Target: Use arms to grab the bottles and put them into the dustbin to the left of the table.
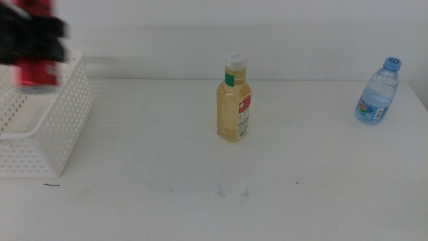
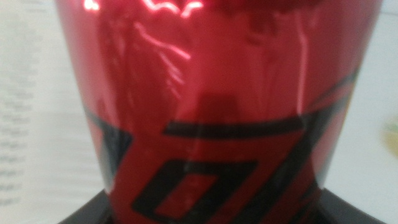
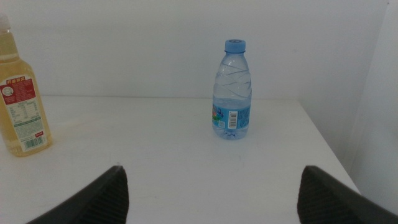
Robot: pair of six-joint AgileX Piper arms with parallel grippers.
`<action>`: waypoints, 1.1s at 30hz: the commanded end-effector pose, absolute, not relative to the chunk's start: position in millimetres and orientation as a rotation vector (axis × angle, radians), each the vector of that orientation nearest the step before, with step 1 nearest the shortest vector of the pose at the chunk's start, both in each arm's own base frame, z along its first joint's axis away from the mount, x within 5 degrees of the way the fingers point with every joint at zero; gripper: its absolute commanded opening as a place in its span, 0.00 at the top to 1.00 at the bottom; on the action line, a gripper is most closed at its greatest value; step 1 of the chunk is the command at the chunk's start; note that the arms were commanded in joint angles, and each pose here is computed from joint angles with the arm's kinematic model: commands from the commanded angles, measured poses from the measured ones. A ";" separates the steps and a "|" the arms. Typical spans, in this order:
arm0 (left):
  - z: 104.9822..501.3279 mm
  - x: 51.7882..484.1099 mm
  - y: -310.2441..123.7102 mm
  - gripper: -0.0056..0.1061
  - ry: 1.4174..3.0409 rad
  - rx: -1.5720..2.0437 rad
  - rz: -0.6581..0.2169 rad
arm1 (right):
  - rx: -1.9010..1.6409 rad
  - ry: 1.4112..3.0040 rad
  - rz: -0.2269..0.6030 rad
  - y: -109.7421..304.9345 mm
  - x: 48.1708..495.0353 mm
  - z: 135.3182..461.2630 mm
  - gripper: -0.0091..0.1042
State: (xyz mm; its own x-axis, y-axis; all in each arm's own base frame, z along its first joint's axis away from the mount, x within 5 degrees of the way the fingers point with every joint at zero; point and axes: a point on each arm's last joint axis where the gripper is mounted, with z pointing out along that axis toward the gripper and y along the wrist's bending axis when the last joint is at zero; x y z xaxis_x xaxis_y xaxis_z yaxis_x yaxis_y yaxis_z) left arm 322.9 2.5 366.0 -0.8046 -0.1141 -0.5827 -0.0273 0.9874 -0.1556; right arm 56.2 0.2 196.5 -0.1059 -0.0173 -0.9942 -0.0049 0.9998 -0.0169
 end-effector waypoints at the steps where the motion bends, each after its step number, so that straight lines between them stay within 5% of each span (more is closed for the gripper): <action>1: 377.9 331.6 33.3 0.97 2.535 -0.136 -0.169 | -0.025 1.664 -0.026 -0.2 56.1 196.8 0.10; 10: 348.0 378.5 100.5 0.97 2.676 -0.070 -0.087 | -0.025 1.664 -0.026 -0.2 56.1 196.8 0.10; 24: 248.4 422.7 120.3 0.92 2.865 0.025 -0.064 | -0.025 1.664 -0.026 -0.2 56.1 196.8 0.10; 29: 242.3 424.4 120.7 0.63 2.876 0.028 -0.072 | -0.025 1.664 -0.026 -0.2 56.1 196.8 0.10; 31: 247.5 423.1 118.7 0.31 2.868 0.043 -0.070 | -0.025 1.664 -0.026 -0.2 56.1 196.8 0.10; 33: 255.1 419.2 116.0 0.12 2.873 0.031 -0.077 | -0.025 1.664 -0.026 -0.2 56.1 196.8 0.10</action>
State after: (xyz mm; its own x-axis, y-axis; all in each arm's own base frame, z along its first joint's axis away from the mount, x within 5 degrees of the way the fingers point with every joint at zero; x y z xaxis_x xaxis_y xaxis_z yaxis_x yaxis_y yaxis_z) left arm 422.3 118.4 236.6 -0.9734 0.0199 -0.2281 0.0326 0.9981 -0.0521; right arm 56.2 0.2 196.5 -0.1059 -0.0173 -0.9942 -0.0049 0.9998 -0.0169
